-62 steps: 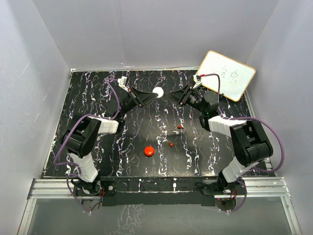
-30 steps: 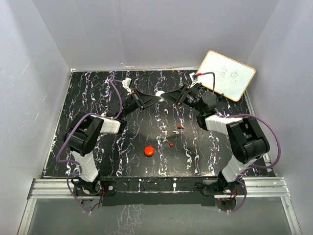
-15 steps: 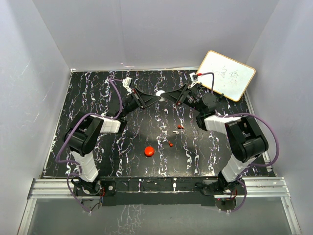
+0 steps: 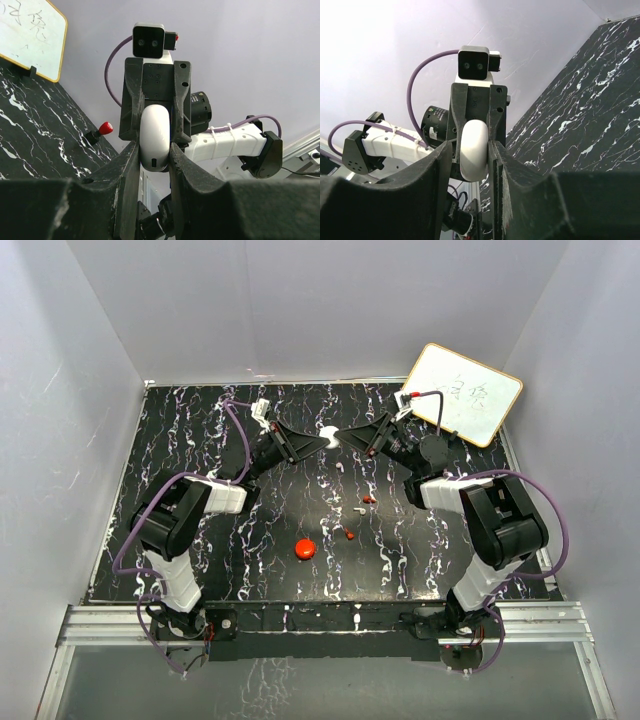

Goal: Insert the wireless bluetooth earbuds into the charging case
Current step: Open the charging case, then adjust the charging case.

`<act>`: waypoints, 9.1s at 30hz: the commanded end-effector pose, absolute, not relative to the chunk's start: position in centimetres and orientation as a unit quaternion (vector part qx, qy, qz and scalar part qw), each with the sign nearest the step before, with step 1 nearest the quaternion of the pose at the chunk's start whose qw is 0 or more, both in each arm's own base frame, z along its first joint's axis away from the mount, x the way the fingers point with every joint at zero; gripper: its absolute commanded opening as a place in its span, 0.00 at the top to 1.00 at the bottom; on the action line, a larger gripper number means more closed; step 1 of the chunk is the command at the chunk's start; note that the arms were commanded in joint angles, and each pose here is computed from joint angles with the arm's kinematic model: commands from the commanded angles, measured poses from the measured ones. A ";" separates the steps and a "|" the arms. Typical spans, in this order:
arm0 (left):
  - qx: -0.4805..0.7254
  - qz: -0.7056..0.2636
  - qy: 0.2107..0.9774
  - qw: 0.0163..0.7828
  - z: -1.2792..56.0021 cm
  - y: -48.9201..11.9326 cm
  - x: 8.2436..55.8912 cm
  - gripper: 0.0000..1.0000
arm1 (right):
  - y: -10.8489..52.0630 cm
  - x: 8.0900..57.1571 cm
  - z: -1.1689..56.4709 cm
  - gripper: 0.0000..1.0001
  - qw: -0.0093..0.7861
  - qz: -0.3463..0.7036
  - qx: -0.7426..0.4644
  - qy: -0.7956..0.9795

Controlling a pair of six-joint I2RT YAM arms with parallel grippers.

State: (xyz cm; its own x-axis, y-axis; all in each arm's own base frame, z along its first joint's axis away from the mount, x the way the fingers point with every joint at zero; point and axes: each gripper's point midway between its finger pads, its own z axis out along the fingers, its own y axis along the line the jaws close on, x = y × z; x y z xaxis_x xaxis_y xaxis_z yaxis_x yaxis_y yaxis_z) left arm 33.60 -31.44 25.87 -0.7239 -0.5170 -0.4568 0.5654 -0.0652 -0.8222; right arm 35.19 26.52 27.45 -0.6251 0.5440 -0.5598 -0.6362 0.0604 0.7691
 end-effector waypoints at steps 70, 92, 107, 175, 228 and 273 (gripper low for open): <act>0.167 -0.750 0.398 0.502 39.3 -31.3 32.5 1.00 | 25.8 39.0 29.0 0.97 0.281 0.832 0.061 0.474; 0.138 -0.736 0.414 0.517 38.1 -29.6 32.5 1.00 | 23.8 38.6 27.6 0.75 0.391 0.750 0.021 0.534; 0.118 -0.725 0.449 0.508 34.7 -29.6 32.6 1.00 | 23.4 36.8 28.6 0.62 0.516 0.635 -0.071 0.570; 0.100 -0.710 0.466 0.519 34.7 -27.1 33.1 0.18 | 26.9 38.7 29.8 0.92 0.518 0.634 -0.113 0.563; 0.310 -0.517 0.615 0.508 21.7 -26.8 33.6 0.07 | 26.5 40.2 25.6 0.92 0.488 0.436 -0.430 0.622; 0.445 -0.552 0.495 0.503 20.1 -29.8 32.8 0.35 | 28.5 38.7 22.9 0.93 0.445 0.433 -0.477 0.622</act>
